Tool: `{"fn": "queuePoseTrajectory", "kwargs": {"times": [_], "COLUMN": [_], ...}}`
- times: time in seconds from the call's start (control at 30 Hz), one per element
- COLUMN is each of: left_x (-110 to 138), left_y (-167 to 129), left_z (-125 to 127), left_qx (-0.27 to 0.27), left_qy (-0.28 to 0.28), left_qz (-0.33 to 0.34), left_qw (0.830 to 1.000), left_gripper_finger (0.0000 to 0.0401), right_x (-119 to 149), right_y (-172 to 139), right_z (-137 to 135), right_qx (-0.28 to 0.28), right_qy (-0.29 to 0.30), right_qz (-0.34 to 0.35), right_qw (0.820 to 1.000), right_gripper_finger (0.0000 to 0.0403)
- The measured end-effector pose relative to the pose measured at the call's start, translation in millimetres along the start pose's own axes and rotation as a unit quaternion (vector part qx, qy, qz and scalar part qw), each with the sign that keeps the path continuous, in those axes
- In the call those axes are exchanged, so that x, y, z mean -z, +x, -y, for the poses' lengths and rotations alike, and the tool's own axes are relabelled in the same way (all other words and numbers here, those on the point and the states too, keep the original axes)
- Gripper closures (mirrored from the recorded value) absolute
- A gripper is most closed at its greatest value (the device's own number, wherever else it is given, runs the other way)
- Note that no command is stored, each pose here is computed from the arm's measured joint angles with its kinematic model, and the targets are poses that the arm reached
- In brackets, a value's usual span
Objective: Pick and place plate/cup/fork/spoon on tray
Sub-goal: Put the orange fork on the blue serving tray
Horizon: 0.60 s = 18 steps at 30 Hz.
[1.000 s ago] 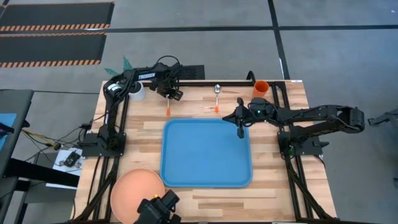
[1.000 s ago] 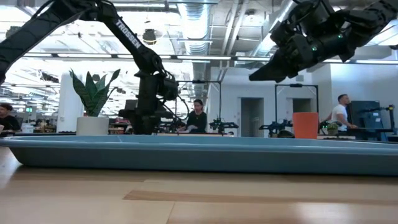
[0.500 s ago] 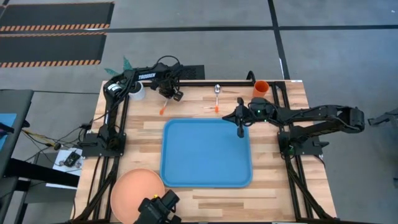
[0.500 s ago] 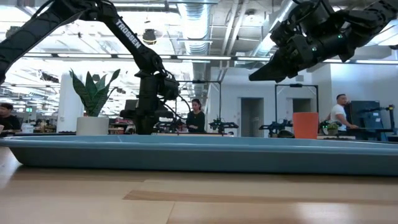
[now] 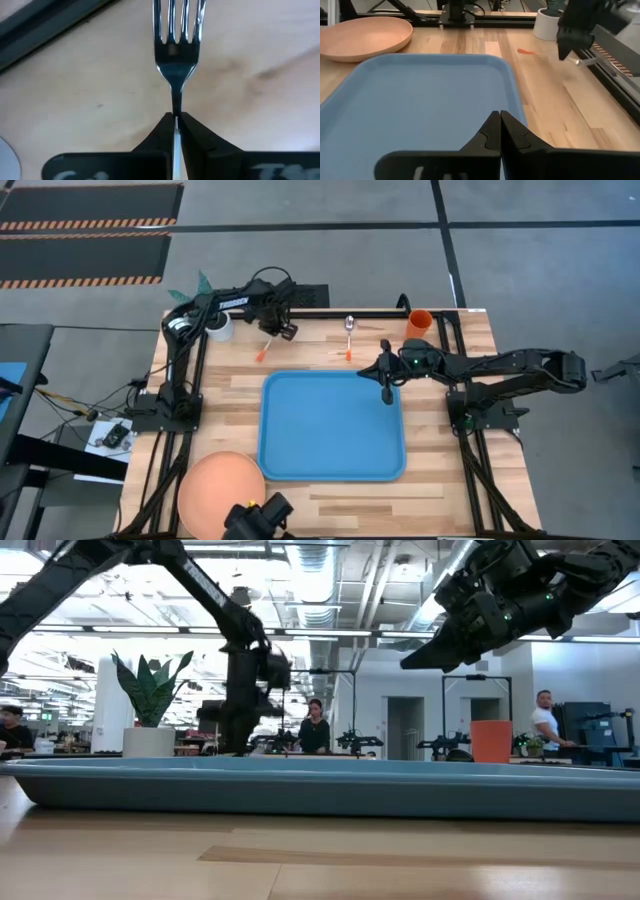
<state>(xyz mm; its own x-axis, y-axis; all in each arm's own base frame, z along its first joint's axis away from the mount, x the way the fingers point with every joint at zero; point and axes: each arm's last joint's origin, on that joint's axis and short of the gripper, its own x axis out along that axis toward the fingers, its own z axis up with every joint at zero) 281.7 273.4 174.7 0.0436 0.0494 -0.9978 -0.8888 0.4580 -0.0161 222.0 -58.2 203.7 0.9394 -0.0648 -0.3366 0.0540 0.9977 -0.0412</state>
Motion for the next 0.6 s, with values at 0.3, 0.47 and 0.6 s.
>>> {"fn": "queuePoseTrajectory", "kwargs": {"times": [0.3,0.47,0.6], "left_x": [38,84,128], "left_y": [-58,-73,-76], "left_z": [49,88,122], "left_qx": [0.035,0.064,0.087], "left_qy": [0.018,0.019,0.008], "left_qz": [0.056,0.071,0.089], "left_qw": [0.998,0.995,0.992], "left_gripper_finger": [0.0400,0.0400,0.0400], "right_x": [20,30,32], "right_y": [-2,-5,-6], "right_z": [-2,0,-1], "right_qx": [0.001,0.007,0.005], "right_qy": [-0.005,0.010,0.011], "right_qz": [-0.004,0.005,0.002], "right_qw": [1.000,1.000,1.000], "right_gripper_finger": [0.0392,0.0392,0.0392]}}
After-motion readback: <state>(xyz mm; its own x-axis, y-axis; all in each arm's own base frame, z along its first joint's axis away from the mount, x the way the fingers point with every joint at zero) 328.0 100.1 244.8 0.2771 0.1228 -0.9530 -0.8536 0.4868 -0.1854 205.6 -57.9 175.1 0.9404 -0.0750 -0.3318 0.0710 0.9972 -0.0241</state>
